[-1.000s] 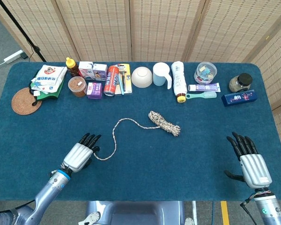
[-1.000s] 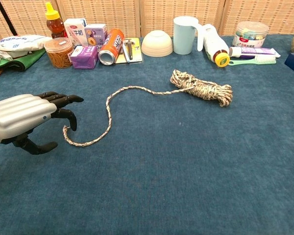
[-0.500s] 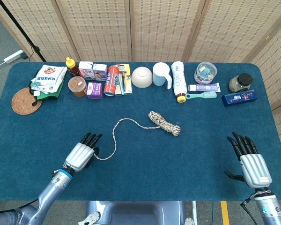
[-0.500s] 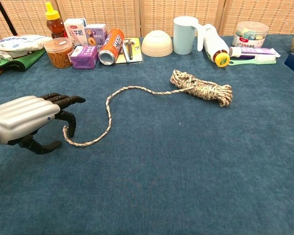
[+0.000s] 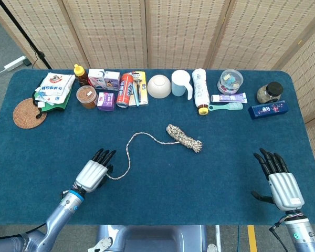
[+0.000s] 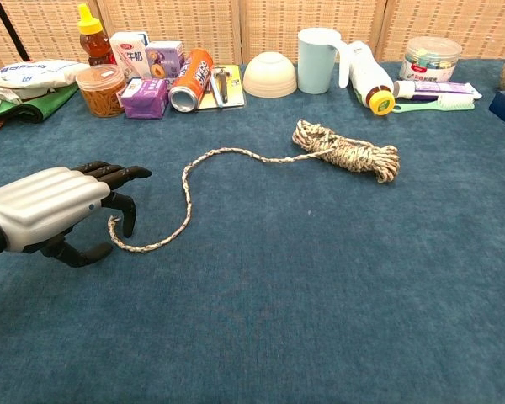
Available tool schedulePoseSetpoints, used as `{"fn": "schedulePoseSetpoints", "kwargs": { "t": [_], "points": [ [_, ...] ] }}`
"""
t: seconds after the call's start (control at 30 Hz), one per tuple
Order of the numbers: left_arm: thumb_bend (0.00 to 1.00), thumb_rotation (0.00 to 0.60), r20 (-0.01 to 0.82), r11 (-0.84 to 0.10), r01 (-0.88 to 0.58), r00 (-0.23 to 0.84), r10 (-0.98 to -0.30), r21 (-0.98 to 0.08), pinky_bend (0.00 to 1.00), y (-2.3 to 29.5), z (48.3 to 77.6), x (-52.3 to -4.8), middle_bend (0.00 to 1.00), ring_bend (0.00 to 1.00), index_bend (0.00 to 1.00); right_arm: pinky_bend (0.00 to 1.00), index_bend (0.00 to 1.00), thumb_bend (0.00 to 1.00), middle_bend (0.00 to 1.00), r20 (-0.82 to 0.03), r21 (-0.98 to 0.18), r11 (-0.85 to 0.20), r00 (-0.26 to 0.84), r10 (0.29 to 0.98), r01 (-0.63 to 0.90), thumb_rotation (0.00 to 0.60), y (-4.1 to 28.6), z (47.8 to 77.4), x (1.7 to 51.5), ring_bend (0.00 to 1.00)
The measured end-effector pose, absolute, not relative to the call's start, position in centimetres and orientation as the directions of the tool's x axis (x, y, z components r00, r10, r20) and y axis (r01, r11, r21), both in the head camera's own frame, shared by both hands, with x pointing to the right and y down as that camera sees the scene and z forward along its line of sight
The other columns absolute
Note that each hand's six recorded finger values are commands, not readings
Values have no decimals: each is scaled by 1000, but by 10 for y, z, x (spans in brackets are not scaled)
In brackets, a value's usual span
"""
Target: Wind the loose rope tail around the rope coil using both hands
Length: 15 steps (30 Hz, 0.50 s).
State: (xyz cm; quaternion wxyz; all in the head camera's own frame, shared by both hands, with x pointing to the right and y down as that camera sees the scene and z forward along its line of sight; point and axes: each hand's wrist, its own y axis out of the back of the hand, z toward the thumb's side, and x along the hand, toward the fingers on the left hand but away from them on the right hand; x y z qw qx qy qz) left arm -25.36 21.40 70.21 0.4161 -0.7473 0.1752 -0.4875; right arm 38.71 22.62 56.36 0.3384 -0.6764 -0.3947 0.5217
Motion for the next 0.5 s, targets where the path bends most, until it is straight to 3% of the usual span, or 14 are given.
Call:
{"fn": "schedulePoseSetpoints", "kwargs": {
  "t": [0.5],
  "points": [
    [452,600,588,-595,149,456,-668,-790,0,216,707,-253,0,0,516,0,0,0,0,-442,-867,-463,144,885,184,600,226,565,387,0]
  ]
}}
